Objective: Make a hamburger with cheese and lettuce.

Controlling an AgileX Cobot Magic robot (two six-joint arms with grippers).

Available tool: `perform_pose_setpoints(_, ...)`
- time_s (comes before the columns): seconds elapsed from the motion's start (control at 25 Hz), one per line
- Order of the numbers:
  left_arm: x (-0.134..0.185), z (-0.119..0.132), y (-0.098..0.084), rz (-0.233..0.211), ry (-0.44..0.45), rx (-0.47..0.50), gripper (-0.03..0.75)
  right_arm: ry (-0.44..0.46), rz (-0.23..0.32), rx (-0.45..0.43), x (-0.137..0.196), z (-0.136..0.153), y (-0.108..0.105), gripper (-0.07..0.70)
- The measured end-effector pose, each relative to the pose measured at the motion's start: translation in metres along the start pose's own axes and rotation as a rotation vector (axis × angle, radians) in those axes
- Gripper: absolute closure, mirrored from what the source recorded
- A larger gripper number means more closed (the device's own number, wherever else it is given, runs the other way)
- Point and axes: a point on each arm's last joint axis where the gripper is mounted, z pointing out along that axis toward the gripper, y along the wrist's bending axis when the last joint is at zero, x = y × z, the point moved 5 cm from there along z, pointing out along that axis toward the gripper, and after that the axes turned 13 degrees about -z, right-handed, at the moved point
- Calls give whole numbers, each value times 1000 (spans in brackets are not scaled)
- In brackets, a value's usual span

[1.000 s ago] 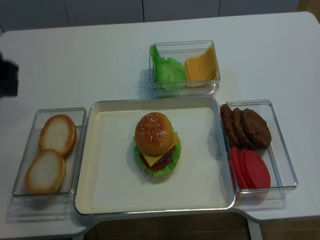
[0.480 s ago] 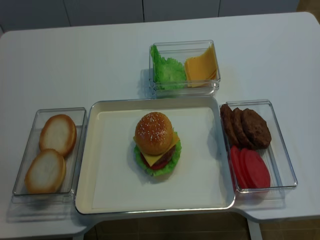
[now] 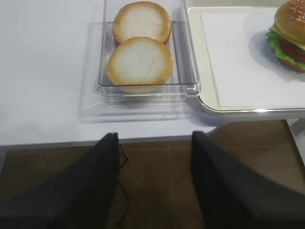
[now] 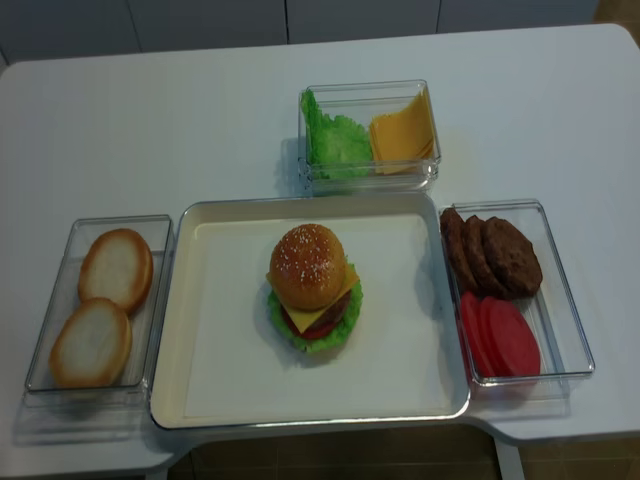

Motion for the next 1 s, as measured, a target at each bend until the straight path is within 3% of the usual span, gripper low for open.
perform_pose_setpoints(0.4,29,16,11,-2,14,-5,341,0,0,0,0,0,0,185)
perform_pose_setpoints(1.0,27,20,10,17,-16,6,341,0,0,0,0,0,0,185)
